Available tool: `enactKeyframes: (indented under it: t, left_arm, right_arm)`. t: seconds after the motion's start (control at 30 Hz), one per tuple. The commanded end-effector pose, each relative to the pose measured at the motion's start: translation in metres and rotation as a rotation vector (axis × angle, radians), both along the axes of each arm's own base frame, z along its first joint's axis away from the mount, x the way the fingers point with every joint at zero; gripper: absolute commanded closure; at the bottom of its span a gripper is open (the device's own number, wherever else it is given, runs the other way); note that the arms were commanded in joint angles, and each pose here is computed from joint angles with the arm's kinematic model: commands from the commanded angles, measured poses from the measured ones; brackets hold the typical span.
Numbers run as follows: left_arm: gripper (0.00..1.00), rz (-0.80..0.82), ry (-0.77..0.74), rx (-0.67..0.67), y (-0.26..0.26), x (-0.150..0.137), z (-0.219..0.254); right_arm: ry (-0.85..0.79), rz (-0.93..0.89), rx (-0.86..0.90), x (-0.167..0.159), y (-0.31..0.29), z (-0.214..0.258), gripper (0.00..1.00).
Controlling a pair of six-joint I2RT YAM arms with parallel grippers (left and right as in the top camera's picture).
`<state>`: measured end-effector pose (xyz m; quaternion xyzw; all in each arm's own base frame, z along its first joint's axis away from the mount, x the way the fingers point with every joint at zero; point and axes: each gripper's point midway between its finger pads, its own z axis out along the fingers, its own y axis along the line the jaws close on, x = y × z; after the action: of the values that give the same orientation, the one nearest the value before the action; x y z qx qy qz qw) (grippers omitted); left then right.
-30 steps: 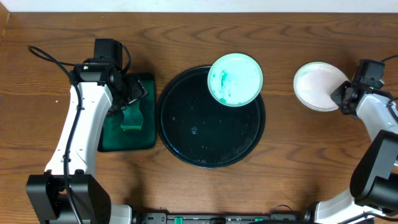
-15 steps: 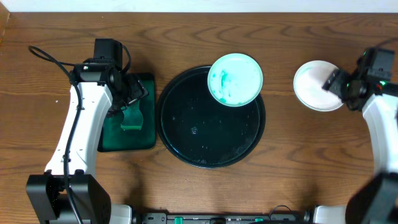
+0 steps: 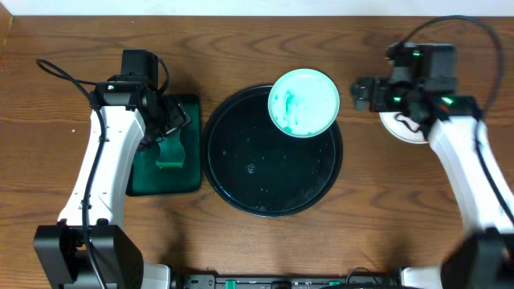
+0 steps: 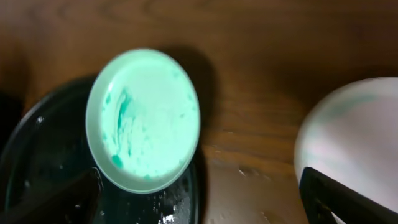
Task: Clean dirty plates on tray and stack at the side
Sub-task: 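Release the plate and move the right gripper to the green plate, then grip the pale green plate rim and drag it to tray center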
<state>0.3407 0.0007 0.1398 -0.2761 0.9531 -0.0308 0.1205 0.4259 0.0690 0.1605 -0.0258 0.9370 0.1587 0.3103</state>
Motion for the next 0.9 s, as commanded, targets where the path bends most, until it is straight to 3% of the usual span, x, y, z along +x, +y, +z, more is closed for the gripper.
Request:
enactKeyframes:
  t: [0.0, 0.23, 0.5, 0.7, 0.87]
  left_arm:
    - [0.16, 0.006, 0.007, 0.001, 0.001, -0.003, 0.000]
    - [0.16, 0.006, 0.007, 0.001, 0.001, -0.003, 0.000]
    - [0.16, 0.006, 0.007, 0.001, 0.001, -0.004, 0.000]
    - [0.16, 0.006, 0.007, 0.001, 0.001, -0.003, 0.000]
    - [0.16, 0.006, 0.007, 0.001, 0.000, -0.003, 0.000]
  right_arm:
    - [0.050, 0.138, 0.073, 0.003, 0.029, -0.035, 0.03]
    - [0.059, 0.154, 0.174, 0.028, 0.047, -0.073, 0.14]
    - [0.127, 0.120, 0.197, 0.034, 0.053, -0.114, 0.23]
    - [0.136, 0.112, 0.216, 0.037, 0.065, -0.124, 0.39]
    - [0.125, 0.064, 0.224, 0.043, 0.068, -0.121, 0.60]
